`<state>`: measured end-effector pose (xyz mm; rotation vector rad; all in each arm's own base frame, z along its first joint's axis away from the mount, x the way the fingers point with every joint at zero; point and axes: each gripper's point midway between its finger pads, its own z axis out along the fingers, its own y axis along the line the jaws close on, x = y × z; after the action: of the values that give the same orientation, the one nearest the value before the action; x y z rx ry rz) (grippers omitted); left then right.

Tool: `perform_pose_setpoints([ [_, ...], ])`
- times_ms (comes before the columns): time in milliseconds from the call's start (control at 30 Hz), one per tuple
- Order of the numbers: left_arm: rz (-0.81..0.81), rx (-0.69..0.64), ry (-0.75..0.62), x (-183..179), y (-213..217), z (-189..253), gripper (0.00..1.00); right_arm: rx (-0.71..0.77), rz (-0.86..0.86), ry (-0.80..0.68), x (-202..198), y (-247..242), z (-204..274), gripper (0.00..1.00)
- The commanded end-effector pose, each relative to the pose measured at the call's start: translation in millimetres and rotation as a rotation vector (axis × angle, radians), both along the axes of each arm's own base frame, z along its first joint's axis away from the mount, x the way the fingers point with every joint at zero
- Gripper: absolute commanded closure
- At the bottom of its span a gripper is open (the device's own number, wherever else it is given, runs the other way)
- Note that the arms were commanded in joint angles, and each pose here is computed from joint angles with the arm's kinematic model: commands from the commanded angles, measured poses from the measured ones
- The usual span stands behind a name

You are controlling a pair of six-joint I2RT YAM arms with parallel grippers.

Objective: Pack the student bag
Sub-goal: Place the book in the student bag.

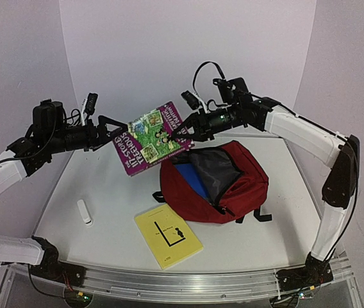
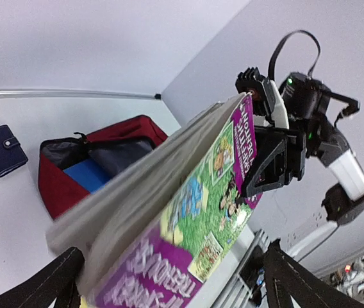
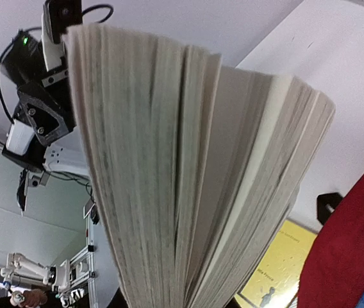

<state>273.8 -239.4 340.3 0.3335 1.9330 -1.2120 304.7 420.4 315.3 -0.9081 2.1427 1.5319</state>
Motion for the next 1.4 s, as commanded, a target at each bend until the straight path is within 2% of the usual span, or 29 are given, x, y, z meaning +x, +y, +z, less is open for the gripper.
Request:
perform_pose_setpoints([
  [0, 0.170, -0.182, -0.004, 18.6, 14.6, 7.2, 0.01, 0.247, -0.260, -0.166, 63.4, -21.9, 93.7, 1.00],
  [100, 0.201, -0.308, -0.026, 22.9, 17.4, 15.0, 0.00, 0.344, -0.383, -0.171, 83.8, -40.0, 112.0, 1.00],
  [200, 0.214, -0.419, -0.022, 32.2, 11.2, 13.0, 0.00, 0.427, -0.430, -0.138, 87.1, -44.9, 117.6, 1.00],
  [300, 0.205, -0.473, -0.009, 43.5, -2.6, 7.6, 0.00, 0.489, -0.453, -0.073, 89.3, -46.5, 113.8, 1.00],
  [600, 0.124, -0.547, -0.009, 61.5, -51.6, 5.5, 0.01, 0.635, -0.464, 0.105, 89.2, -49.1, 99.8, 1.00],
  [867, 0.056, -0.620, -0.040, 74.4, -84.9, 11.5, 0.09, 0.652, -0.487, 0.156, 82.2, -46.9, 77.0, 1.00],
  [1167, 0.043, -0.666, -0.024, 89.8, -97.6, 9.7, 0.31, 0.679, -0.473, 0.180, 68.8, -42.1, 63.3, 1.00],
  [1267, 0.057, -0.657, -0.011, 93.2, -97.7, 6.0, 0.45, 0.680, -0.462, 0.165, 65.0, -41.9, 63.9, 0.93],
  [1367, 0.055, -0.636, 0.002, 94.1, -99.7, 2.3, 0.67, 0.672, -0.446, 0.130, 61.1, -41.7, 65.2, 0.80],
])
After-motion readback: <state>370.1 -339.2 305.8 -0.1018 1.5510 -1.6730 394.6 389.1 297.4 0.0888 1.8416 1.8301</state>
